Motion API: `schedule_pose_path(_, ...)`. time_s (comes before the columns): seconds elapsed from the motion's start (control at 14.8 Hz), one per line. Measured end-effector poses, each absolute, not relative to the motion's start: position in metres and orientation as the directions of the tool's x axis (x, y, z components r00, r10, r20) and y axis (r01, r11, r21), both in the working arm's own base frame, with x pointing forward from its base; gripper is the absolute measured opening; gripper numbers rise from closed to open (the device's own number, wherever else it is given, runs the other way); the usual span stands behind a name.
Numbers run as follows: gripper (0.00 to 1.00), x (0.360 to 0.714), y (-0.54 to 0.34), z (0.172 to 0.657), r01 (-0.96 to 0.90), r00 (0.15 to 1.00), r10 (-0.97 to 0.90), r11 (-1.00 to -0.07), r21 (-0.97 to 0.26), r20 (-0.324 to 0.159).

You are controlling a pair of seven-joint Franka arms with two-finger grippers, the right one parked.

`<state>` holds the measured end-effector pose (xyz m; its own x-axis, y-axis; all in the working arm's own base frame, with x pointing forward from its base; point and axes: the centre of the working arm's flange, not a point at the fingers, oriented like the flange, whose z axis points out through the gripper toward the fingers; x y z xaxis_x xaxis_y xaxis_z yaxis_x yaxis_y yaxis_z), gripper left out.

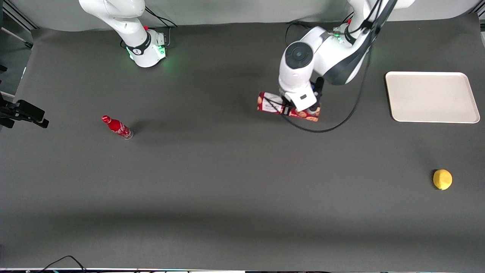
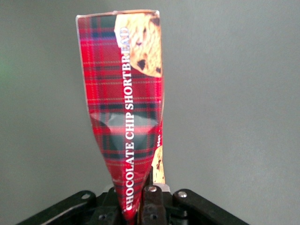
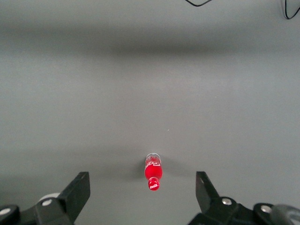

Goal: Place red cookie box on tray
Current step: 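Carry the held cookie box with the left gripper toward the white tray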

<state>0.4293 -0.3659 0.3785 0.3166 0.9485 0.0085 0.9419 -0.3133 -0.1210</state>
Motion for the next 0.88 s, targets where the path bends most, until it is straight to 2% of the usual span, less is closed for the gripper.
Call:
schedule_pose_path(0.14,0.11,0.435,-0.35,0.422,0.914,0.375,0.927,-0.37,-0.168,-0.004)
schedule_pose_path(0.47,0.11,0.437,-0.278,0.534,0.783,0.565,0.821,-0.564,-0.262,-0.081)
schedule_pose_path(0.68,0.11,0.426,-0.22,0.593,0.672,0.675,0.723,-0.685,-0.281,-0.148)
schedule_pose_path(0.88,0.11,0.411,-0.151,0.644,0.567,0.755,0.617,-0.785,-0.249,-0.223)
